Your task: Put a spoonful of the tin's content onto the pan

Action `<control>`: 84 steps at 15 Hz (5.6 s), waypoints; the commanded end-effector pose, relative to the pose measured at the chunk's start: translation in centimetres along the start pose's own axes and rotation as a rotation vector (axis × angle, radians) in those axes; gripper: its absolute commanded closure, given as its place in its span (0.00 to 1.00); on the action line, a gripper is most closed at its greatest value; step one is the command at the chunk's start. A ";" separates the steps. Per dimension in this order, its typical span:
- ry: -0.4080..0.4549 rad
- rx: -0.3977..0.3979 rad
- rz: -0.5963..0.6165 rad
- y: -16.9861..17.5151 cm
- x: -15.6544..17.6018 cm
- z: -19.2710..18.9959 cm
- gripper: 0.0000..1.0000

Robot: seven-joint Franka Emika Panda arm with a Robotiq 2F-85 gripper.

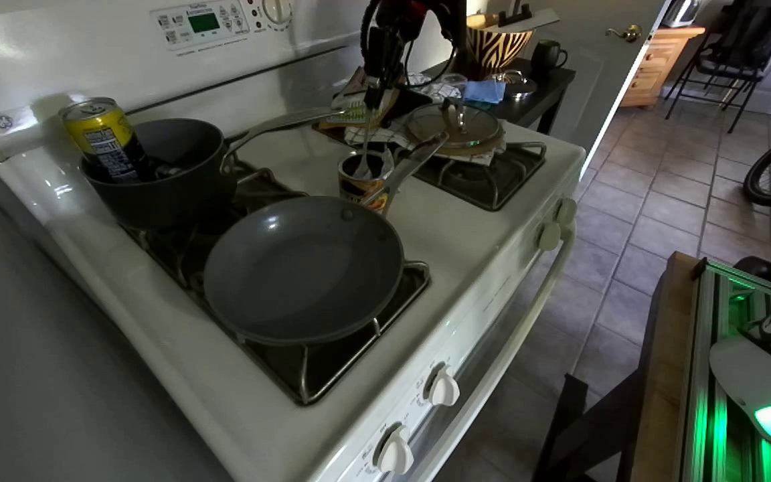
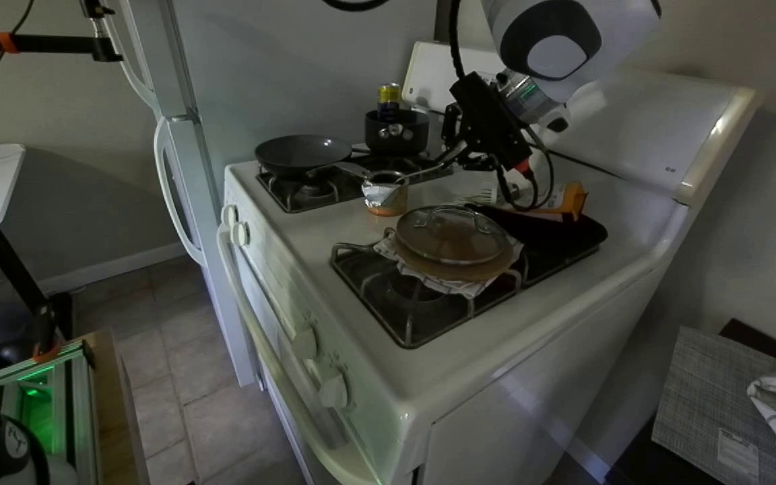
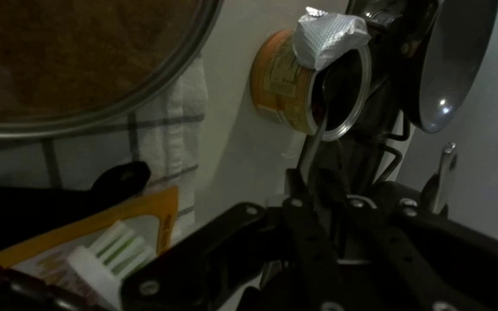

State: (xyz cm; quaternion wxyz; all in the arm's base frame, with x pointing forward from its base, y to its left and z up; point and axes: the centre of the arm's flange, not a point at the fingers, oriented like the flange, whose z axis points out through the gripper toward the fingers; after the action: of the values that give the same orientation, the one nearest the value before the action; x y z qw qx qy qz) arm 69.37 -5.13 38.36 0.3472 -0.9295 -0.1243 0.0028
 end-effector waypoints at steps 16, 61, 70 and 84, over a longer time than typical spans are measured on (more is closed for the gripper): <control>0.054 -0.045 -0.070 1.2 0.9 1.1 0.08; 0.335 -0.091 -0.219 -0.2 2.2 1.3 0.97; 0.367 -0.029 -0.433 -4.3 0.4 -0.7 0.97; 0.530 -0.079 -0.639 -5.8 -0.8 -5.9 0.98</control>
State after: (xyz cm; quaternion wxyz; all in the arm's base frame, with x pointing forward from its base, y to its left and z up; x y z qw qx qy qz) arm 67.60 -5.25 47.06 0.3145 -0.8340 -0.3185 -0.3226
